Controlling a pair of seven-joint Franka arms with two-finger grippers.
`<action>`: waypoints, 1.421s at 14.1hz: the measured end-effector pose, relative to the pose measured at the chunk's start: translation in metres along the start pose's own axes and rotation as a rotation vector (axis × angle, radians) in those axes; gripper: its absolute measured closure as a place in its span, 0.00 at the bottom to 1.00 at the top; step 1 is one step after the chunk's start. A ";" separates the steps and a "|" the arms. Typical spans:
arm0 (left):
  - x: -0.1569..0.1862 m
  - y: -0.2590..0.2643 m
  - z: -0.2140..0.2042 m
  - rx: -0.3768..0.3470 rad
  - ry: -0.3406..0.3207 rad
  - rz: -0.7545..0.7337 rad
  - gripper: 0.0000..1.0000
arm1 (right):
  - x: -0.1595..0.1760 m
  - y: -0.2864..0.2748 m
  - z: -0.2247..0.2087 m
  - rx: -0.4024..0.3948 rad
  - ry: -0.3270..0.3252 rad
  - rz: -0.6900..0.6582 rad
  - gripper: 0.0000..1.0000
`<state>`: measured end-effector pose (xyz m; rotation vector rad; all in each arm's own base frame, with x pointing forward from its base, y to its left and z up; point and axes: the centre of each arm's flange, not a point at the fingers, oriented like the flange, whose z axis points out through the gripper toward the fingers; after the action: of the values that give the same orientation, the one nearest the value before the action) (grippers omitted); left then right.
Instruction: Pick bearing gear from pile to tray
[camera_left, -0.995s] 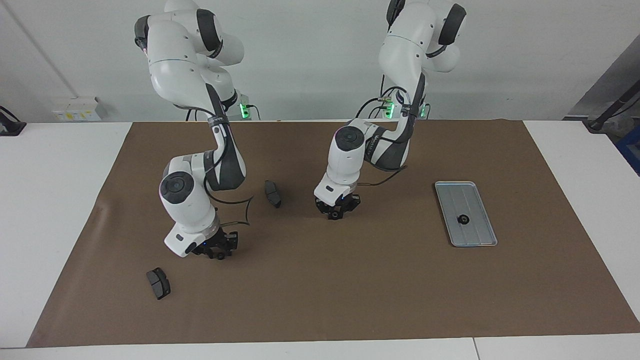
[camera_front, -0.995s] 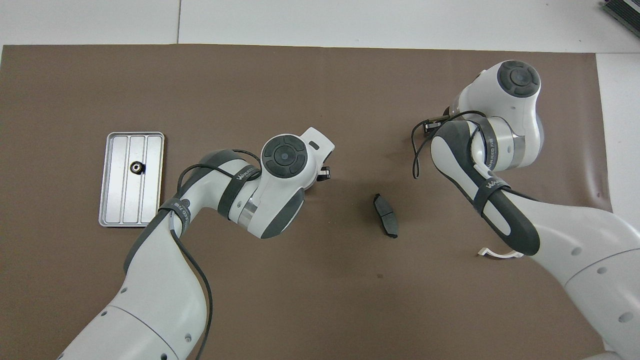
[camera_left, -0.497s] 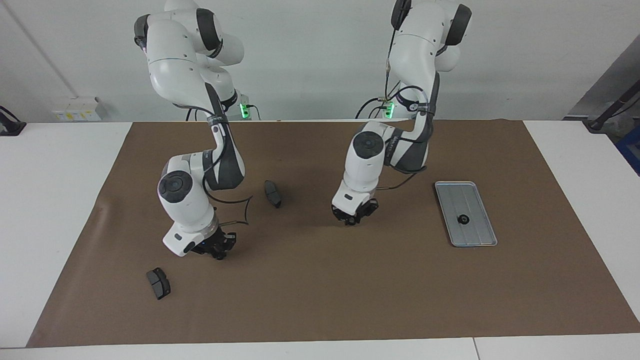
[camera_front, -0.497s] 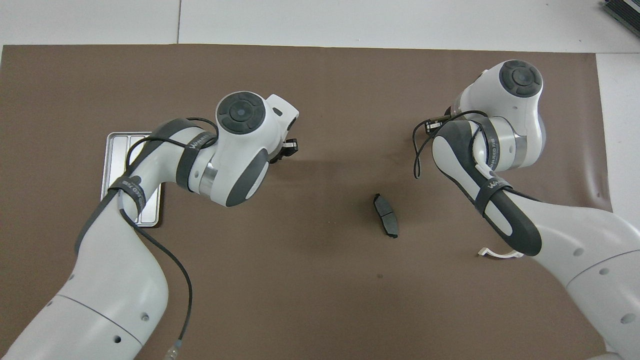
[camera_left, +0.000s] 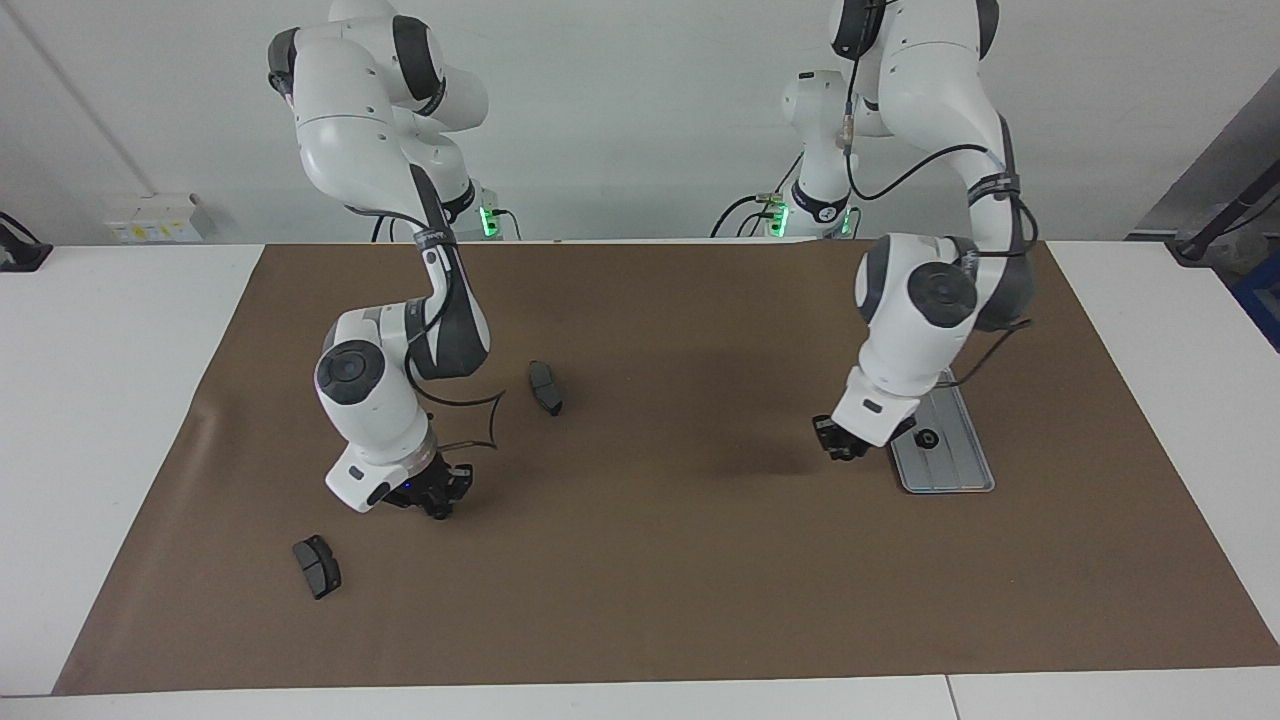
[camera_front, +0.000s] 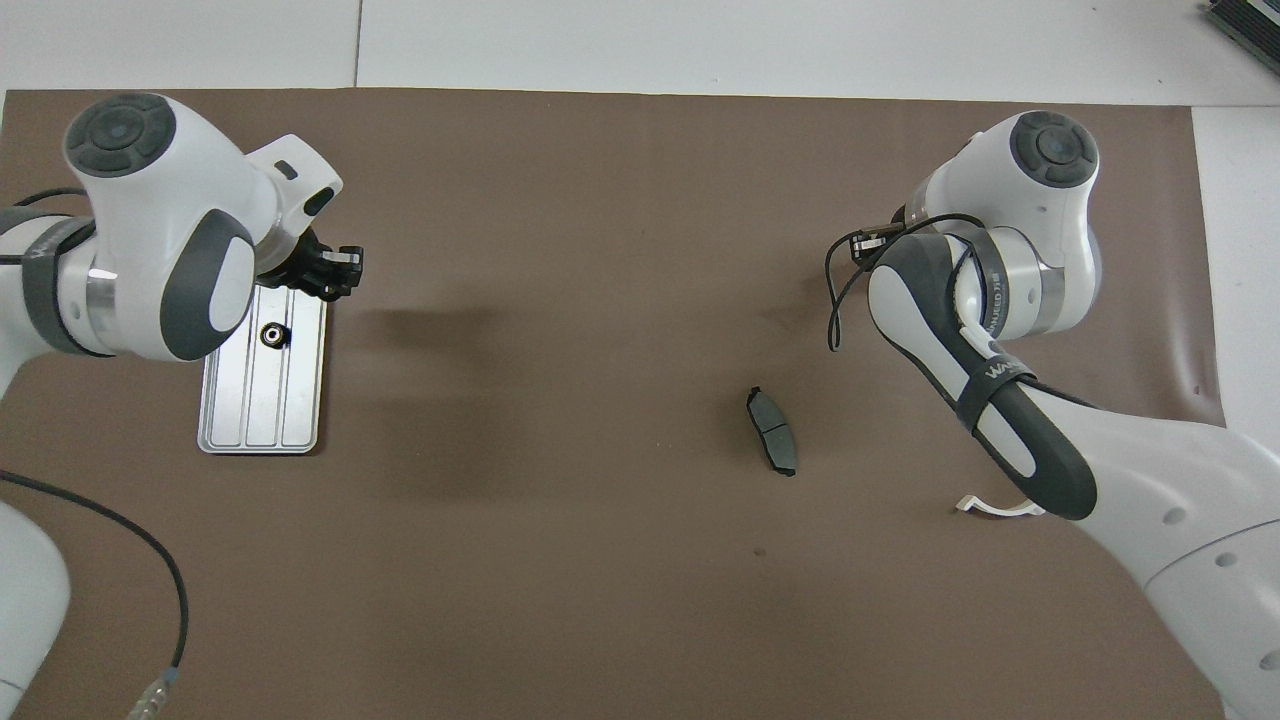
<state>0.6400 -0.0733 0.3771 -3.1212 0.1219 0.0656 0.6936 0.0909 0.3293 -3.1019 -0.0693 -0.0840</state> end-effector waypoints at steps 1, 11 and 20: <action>-0.008 -0.022 0.006 -0.001 -0.019 0.030 0.64 | -0.002 -0.010 -0.018 0.007 0.008 0.035 0.77; -0.094 -0.083 0.071 -0.017 -0.072 0.156 0.64 | -0.056 -0.229 -0.080 0.156 0.054 0.398 0.77; -0.090 -0.084 0.047 -0.007 -0.013 0.172 0.13 | -0.109 -0.343 0.015 0.090 0.133 0.468 0.77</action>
<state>0.5549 0.0187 0.3354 -3.1086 0.3902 0.0891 0.5699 0.4296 0.3209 -2.9221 0.6308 -0.2605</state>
